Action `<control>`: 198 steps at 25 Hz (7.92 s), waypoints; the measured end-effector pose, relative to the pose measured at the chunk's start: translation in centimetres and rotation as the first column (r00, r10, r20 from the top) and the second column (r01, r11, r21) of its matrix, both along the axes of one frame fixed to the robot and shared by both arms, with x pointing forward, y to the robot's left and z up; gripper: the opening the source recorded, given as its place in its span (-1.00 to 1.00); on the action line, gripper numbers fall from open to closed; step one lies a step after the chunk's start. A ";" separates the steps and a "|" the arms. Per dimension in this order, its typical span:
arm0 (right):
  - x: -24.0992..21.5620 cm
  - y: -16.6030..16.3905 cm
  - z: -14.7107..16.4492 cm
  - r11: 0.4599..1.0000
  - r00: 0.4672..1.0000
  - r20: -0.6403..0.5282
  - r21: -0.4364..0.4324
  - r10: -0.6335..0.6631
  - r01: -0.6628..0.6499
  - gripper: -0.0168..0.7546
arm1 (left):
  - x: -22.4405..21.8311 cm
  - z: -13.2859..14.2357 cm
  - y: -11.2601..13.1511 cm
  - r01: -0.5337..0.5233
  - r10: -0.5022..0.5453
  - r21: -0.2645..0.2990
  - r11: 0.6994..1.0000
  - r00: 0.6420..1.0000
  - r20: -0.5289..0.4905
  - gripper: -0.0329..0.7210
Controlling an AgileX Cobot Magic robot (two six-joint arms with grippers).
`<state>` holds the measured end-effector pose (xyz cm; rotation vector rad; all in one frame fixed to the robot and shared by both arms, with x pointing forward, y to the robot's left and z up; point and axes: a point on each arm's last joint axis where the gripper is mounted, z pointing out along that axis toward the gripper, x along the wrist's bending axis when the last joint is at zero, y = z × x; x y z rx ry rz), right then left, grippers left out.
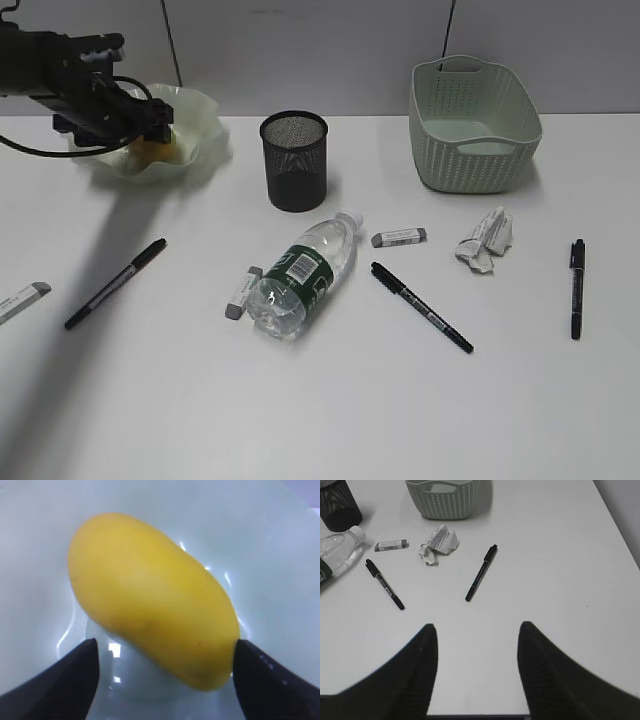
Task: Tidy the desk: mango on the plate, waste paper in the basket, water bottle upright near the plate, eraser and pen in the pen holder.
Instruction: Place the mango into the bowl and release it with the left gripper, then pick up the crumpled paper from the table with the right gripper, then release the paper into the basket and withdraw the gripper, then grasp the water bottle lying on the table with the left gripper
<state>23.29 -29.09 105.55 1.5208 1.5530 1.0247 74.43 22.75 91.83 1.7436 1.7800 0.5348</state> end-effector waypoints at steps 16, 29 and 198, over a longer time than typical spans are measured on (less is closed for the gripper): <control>0.0 0.0 0.0 1.000 1.000 0.000 0.000 0.000 0.000 0.12 | -9.3 17.5 1.4 0.037 -0.027 0.055 0.998 0.986 -0.164 0.64; 0.0 0.0 0.0 1.000 1.000 0.000 0.000 0.000 0.000 0.12 | -20.6 26.2 2.2 0.080 -0.070 0.062 0.995 0.987 -0.147 0.52; 41.2 6.7 -2.5 0.991 0.586 -0.809 -0.037 0.045 -0.126 0.55 | -51.4 14.1 8.0 0.081 -0.099 0.061 0.995 0.911 0.401 0.36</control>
